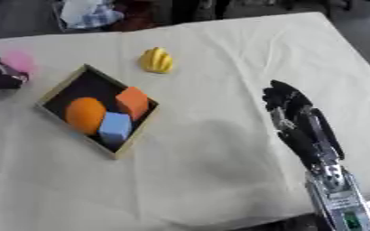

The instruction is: Pick up objects on the table and place them in the box.

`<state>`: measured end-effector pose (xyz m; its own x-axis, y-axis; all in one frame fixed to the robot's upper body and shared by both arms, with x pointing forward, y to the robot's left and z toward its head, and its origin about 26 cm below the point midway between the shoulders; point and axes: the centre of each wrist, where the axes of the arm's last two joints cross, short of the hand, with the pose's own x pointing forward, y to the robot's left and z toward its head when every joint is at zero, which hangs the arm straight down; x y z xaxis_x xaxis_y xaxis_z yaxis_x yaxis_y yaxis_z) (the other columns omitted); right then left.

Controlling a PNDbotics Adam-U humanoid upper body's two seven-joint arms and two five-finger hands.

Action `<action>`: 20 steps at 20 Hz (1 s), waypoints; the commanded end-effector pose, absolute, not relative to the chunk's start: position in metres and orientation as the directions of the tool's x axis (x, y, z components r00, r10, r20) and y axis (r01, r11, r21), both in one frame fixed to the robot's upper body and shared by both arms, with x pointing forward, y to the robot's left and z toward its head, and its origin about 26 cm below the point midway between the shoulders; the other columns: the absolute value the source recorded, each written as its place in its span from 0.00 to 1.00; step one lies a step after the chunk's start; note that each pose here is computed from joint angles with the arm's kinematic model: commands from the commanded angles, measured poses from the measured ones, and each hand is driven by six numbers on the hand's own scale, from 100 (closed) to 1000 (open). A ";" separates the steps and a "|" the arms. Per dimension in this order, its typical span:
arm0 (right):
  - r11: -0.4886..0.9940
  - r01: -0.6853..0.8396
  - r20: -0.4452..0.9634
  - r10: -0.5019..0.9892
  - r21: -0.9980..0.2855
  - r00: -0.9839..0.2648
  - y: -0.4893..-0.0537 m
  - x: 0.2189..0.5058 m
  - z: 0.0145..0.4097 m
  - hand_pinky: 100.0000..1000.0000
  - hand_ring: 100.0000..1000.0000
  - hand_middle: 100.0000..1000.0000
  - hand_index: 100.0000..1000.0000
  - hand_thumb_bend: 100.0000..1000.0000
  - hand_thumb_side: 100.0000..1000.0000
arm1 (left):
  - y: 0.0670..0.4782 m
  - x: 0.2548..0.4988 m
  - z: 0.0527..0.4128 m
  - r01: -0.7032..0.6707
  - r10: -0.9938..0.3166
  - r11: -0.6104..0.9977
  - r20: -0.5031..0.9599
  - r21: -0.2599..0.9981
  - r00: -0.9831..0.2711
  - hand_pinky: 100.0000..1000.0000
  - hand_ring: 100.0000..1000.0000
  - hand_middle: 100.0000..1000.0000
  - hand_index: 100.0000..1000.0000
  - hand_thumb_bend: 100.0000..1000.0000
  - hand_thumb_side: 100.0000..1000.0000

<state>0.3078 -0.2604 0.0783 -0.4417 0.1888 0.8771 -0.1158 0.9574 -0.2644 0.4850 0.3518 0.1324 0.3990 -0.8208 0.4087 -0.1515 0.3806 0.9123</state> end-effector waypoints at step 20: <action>0.953 -0.108 0.859 0.203 -0.284 -0.470 -0.264 0.311 0.088 0.80 0.80 0.75 0.87 0.00 0.54 | 0.294 0.456 0.214 0.011 -0.948 0.111 0.109 0.994 -0.300 0.65 0.46 0.52 0.66 0.27 0.16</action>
<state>0.3092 -0.2601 0.0803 -0.4481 0.1882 0.8739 -0.1147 0.9574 -0.2650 0.4597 0.2923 0.1937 -0.2630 -0.9508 0.1637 0.0239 0.1632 0.9863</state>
